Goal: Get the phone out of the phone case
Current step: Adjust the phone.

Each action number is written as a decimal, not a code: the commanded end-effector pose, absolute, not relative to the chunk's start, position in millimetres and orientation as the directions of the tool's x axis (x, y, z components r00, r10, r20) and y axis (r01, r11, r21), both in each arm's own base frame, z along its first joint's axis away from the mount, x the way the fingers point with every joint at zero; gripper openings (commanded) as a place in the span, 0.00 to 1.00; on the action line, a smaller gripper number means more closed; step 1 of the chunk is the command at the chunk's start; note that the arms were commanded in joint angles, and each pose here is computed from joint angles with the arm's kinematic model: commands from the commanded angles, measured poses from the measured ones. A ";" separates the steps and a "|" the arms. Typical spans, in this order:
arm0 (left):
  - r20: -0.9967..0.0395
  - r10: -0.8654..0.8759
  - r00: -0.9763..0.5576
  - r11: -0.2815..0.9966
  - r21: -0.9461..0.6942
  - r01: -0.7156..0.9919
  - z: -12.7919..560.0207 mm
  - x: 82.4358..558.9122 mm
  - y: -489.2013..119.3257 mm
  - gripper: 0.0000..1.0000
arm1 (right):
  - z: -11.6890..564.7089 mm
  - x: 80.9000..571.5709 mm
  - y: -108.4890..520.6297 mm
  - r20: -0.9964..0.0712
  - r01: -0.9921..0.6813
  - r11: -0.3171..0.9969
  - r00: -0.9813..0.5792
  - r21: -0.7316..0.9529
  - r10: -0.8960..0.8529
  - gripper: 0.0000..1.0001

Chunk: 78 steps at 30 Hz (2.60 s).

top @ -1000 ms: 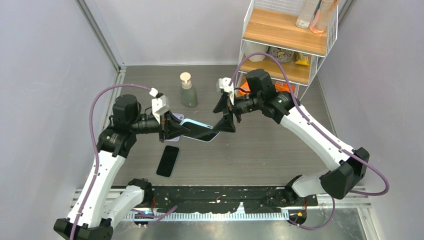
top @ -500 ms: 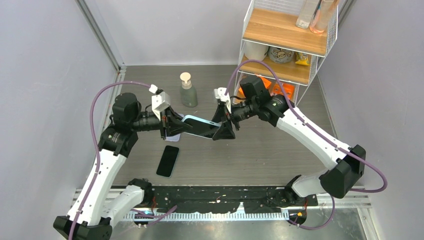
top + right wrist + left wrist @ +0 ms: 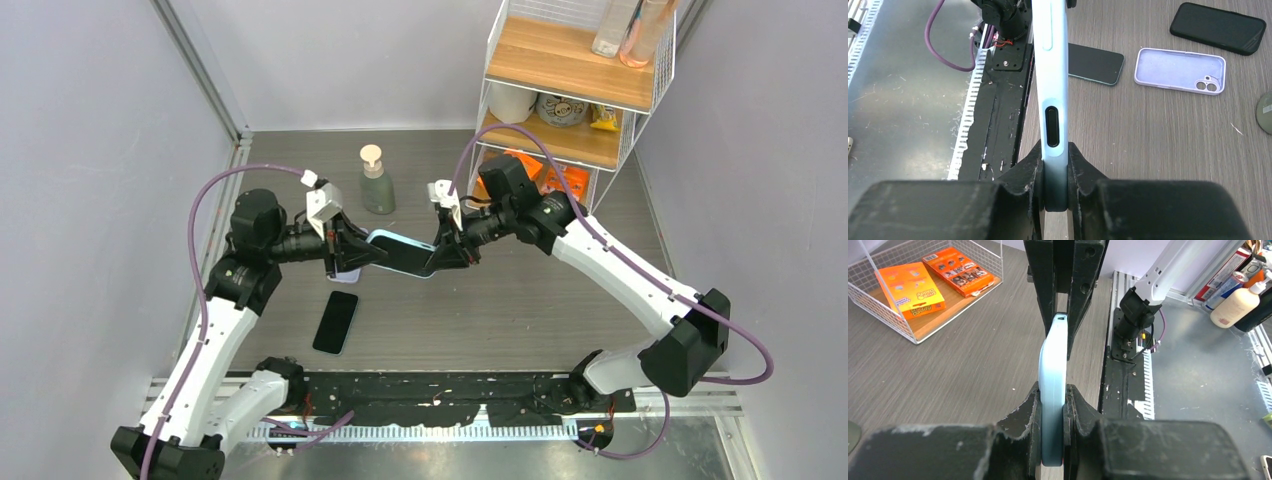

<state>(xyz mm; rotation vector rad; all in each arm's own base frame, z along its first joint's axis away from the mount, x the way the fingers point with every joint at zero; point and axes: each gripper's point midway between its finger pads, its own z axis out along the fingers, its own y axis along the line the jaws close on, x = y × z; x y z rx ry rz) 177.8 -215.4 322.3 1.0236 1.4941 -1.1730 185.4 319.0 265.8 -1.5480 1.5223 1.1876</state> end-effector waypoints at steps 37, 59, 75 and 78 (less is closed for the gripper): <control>-0.903 0.409 -0.131 0.076 -0.110 0.991 253.3 187.8 -239.6 0.00 | 274.6 199.0 300.9 -0.836 -0.992 0.078 0.039 -0.098 -0.547 0.35; -0.991 -0.025 -0.132 0.151 -0.134 0.979 339.6 182.9 -235.9 0.00 | 350.6 201.7 291.7 -0.979 -0.993 -0.023 -0.109 0.115 -0.173 0.70; -0.985 -0.049 -0.165 0.137 -0.170 0.976 335.2 185.8 -239.6 0.22 | 338.8 204.9 299.6 -0.963 -0.978 -0.059 -0.186 0.200 -0.194 0.05; -0.987 0.050 -0.153 0.151 -0.144 0.978 319.7 183.1 -234.1 0.52 | 332.2 213.0 292.4 -0.962 -0.994 -0.007 -0.108 0.113 -0.249 0.05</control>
